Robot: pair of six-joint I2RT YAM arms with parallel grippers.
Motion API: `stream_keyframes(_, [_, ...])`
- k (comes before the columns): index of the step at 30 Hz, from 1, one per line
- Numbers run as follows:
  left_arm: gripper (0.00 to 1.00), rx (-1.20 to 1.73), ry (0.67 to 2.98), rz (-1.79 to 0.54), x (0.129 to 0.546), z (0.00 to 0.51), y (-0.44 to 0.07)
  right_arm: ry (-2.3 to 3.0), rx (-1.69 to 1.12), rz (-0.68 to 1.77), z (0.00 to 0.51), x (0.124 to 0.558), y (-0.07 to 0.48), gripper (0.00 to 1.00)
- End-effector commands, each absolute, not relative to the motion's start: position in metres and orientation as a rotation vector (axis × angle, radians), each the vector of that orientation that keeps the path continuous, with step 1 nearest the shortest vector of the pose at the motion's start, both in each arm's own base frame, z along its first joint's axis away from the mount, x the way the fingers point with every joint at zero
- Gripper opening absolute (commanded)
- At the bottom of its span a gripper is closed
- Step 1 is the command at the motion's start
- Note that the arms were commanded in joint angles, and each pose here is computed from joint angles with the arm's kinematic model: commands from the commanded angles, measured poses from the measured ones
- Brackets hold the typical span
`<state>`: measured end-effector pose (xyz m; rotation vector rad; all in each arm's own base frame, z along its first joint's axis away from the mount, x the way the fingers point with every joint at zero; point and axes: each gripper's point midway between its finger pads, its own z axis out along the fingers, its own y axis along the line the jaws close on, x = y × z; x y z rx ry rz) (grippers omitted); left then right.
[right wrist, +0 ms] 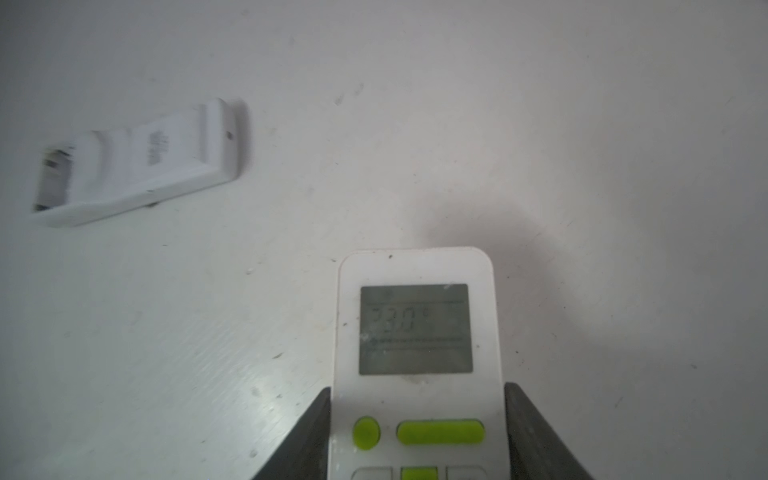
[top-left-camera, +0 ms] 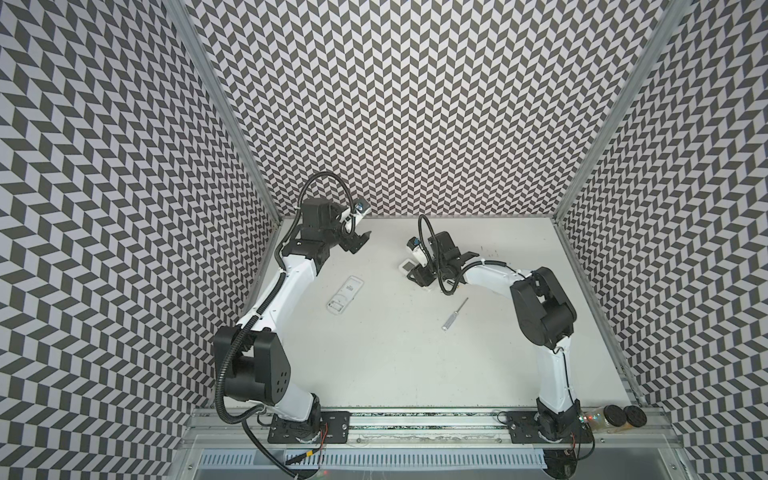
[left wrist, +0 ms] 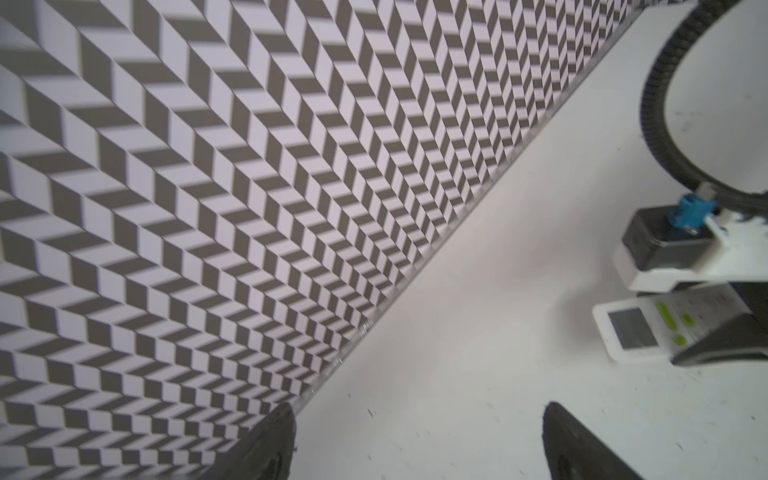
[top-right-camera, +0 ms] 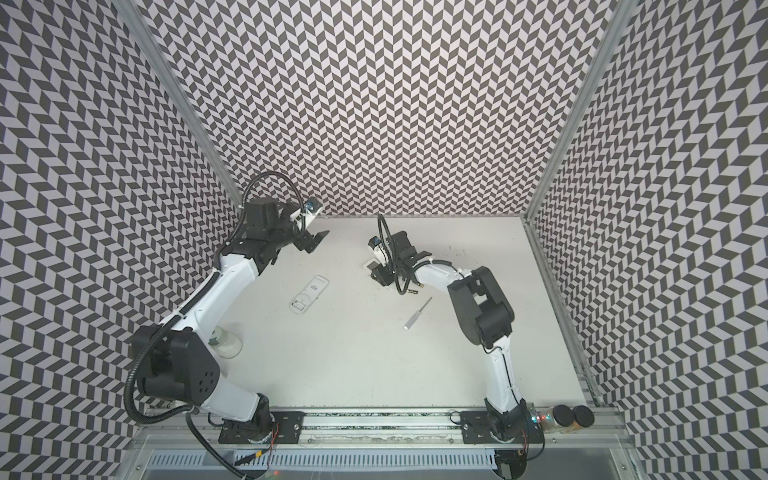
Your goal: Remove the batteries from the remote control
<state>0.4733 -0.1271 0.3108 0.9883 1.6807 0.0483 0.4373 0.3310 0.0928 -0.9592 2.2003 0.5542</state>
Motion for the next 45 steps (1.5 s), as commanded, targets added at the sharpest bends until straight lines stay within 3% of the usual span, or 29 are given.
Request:
stream_keyframes(1, [0.93,1.109,1.526,0.023,0.479,0.347,-0.146,2.003,-1.002,0.682,0.165,0.425,0.346,0.46])
stream_keyframes(4, [0.94,1.205,1.398,0.014,0.476,0.374,-0.159,1.963,-1.033,0.730,0.181,0.410,0.340,0.46])
stream_keyframes(12, [0.99,1.642,0.964,0.001,0.416,0.401,-0.192,1.839,-1.068,0.912,0.228,0.362,0.326,0.46])
stream_keyframes(22, [0.92,2.006,0.526,0.106,0.350,0.371,-0.206,1.699,-1.039,1.009,0.266,0.332,0.297,0.46])
stream_keyframes(27, [0.85,2.013,0.348,0.112,0.339,0.374,-0.213,1.593,-1.052,1.153,0.283,0.313,0.300,0.46])
stream_keyframes(33, [0.81,2.110,-0.029,0.219,0.327,0.341,-0.204,1.498,-1.126,1.292,0.303,0.301,0.309,0.45])
stream_keyframes(45, [0.75,2.070,-0.036,0.098,0.320,0.323,-0.215,1.477,-1.170,1.363,0.304,0.307,0.332,0.43])
